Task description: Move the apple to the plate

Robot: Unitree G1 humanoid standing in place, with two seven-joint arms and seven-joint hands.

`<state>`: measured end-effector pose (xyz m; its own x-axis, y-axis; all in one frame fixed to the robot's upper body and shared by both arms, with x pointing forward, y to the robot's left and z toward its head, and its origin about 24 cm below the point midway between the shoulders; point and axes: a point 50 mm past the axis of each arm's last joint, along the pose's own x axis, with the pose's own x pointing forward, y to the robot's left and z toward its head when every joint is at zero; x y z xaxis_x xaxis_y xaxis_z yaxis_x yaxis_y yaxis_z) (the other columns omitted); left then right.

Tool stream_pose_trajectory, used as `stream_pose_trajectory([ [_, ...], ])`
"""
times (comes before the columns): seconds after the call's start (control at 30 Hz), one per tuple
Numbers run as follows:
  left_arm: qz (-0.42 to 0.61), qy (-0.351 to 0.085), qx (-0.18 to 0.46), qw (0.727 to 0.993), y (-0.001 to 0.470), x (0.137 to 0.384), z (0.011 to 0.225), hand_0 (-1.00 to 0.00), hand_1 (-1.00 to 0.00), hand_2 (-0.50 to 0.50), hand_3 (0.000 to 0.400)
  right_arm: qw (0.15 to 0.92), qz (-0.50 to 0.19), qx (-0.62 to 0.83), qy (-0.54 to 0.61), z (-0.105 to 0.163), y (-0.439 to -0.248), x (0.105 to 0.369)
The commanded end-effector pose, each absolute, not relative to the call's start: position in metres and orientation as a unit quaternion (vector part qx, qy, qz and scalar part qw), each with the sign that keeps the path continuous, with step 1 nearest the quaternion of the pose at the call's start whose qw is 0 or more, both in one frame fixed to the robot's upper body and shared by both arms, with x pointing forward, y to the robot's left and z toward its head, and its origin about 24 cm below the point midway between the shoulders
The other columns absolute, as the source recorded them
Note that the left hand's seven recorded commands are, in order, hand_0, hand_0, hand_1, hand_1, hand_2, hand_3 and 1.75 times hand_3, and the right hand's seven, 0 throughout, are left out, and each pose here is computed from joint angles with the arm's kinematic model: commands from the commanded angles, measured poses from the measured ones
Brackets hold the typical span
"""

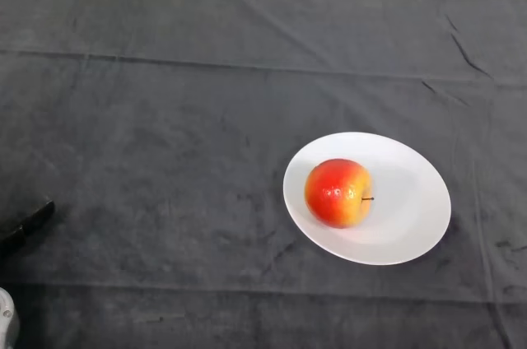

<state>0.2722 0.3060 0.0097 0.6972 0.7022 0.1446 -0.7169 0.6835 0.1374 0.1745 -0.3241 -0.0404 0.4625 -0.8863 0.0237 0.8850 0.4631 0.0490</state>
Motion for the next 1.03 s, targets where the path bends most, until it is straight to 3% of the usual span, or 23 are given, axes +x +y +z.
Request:
stream_pose_trajectory([
  [0.03, 0.390, -0.029, 0.095, 0.915, 0.3044, 0.2651, 0.0014, 0.00, 0.00, 0.00, 0.000, 0.859, -0.500, 0.053, 0.097, -0.0853, -0.2767, 0.1432],
  [1.03, 0.390, -0.031, 0.098, 0.915, 0.3043, 0.2649, 0.0016, 0.00, 0.00, 0.00, 0.000, 0.859, -0.500, 0.053, 0.097, -0.0853, -0.2767, 0.1432],
])
